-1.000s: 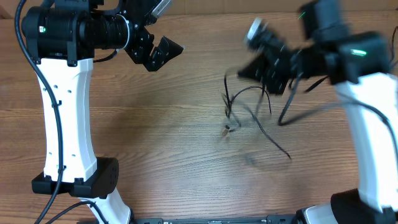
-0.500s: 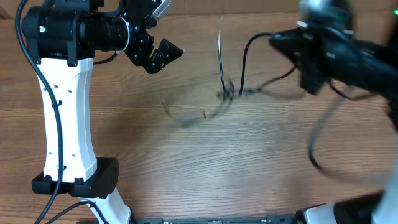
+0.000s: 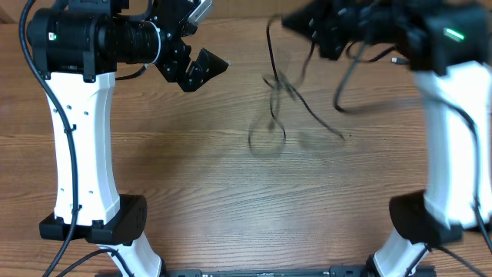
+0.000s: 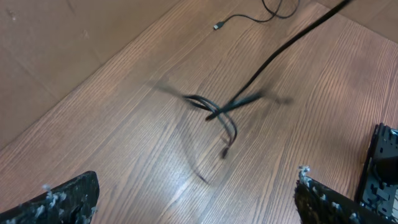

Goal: Untangle cables

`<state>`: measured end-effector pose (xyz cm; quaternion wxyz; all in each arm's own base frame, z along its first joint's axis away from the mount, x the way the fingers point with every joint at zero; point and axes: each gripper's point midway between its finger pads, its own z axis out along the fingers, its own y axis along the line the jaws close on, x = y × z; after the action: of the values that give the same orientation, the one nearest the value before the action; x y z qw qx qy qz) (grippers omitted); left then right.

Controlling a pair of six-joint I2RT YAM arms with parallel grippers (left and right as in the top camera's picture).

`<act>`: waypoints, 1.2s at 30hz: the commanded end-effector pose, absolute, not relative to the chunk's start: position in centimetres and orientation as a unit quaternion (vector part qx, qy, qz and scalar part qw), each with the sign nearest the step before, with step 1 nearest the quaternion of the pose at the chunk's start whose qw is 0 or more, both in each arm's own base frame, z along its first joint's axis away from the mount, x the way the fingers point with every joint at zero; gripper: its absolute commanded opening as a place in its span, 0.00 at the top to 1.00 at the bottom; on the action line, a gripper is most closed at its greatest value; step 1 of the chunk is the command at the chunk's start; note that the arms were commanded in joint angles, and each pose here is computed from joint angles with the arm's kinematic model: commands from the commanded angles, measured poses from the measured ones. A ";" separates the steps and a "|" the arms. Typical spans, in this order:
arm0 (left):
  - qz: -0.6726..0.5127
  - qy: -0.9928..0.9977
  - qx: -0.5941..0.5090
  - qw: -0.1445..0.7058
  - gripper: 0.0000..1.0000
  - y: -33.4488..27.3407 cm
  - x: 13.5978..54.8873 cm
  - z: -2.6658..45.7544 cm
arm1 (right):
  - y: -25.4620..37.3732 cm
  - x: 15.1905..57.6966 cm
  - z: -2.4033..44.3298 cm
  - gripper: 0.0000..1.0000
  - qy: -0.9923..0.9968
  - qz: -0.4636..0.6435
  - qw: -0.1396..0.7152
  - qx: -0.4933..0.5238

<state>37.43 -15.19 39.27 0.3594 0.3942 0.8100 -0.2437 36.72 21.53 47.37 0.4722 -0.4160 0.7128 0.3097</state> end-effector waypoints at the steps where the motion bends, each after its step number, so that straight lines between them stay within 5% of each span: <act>1: -0.251 0.797 0.403 0.373 0.00 -15.6 36.7 40.4 | 19.6 24.8 60.0 0.96 0.574 0.292 0.613 -0.458; 4: -0.251 0.798 0.402 0.371 0.00 -15.6 36.7 40.4 | 16.2 24.7 61.7 0.96 0.605 0.187 0.667 -0.393; 7: -0.254 0.802 0.400 0.364 0.00 -15.6 36.4 40.1 | 12.9 27.2 57.1 0.96 0.704 0.101 0.615 -0.340; 13: -0.256 0.804 0.399 0.359 0.00 -15.6 36.2 40.0 | 15.7 33.6 43.3 0.96 0.827 0.165 0.394 -0.366; 17: -0.257 0.804 0.399 0.358 0.00 -15.6 36.2 40.0 | 17.5 36.5 38.3 0.96 0.840 0.208 0.337 -0.370; 36: -0.249 0.767 0.452 0.381 0.00 -18.7 38.6 39.2 | 15.4 34.4 52.5 0.96 0.732 0.120 0.561 -0.366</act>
<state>37.87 -17.26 39.93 0.3801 0.4221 0.7859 -0.2444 33.44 16.31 52.31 0.5514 -0.3801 0.7266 0.1536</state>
